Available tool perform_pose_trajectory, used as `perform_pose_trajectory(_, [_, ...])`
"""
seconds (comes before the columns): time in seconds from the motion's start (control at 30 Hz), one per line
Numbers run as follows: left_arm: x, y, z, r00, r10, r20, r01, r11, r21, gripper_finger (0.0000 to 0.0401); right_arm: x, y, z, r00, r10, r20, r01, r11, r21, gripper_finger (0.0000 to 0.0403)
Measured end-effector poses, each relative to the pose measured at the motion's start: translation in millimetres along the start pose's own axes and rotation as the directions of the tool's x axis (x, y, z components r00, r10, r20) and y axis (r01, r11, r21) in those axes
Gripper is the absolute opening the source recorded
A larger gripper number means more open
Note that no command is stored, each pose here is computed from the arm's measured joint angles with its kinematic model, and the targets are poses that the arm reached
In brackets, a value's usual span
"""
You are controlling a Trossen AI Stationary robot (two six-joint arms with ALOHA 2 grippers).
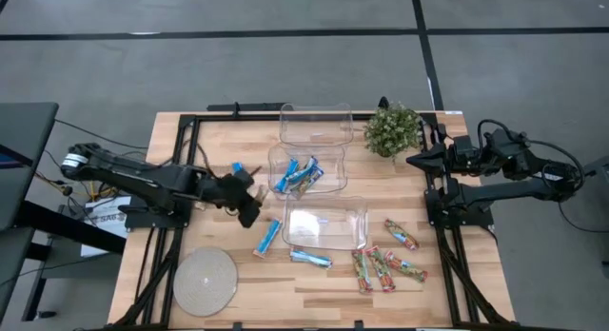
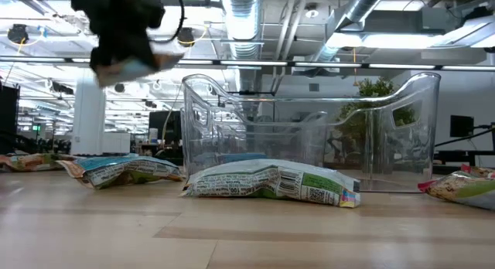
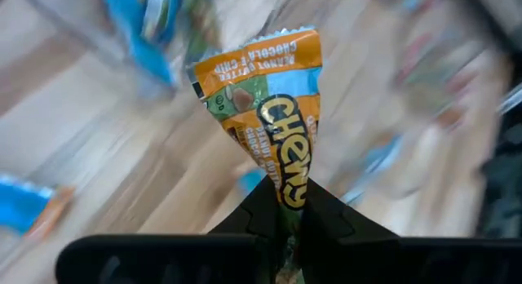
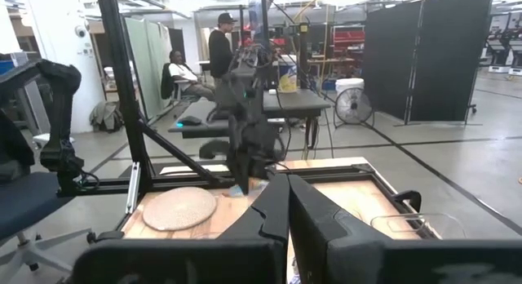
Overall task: Pick and place Granola Bars by type
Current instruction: Put the yellow granola bar into the bottom transparent bin
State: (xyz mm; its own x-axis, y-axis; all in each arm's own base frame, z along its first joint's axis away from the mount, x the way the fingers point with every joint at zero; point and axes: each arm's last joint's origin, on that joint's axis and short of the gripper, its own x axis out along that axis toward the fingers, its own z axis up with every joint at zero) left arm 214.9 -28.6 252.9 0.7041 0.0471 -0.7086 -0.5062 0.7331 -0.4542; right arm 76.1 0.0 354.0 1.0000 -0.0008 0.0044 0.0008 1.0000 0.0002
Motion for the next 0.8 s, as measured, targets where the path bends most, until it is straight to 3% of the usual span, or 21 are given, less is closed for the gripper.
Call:
perform_pose_trajectory(0.37, [-17,-19,23,0.942,-0.233,0.241,0.258,0.963,-0.078,0.0016,0,0,0,1.000,0.000,0.000,0.000,1.000,0.000,0.0000])
perform_pose_trajectory(0.6, [6,-30,27,0.928,-0.296,0.228,0.319,0.945,-0.070,0.0012,0,0,0,1.000,0.000,0.000,0.000,1.000,0.000,0.0000])
perform_pose_trajectory(0.8, [34,-43,30,0.889,-0.397,0.230,0.428,0.898,-0.105,0.0016,0,0,0,1.000,0.001,0.000,-0.001,1.000,0.000,0.0000])
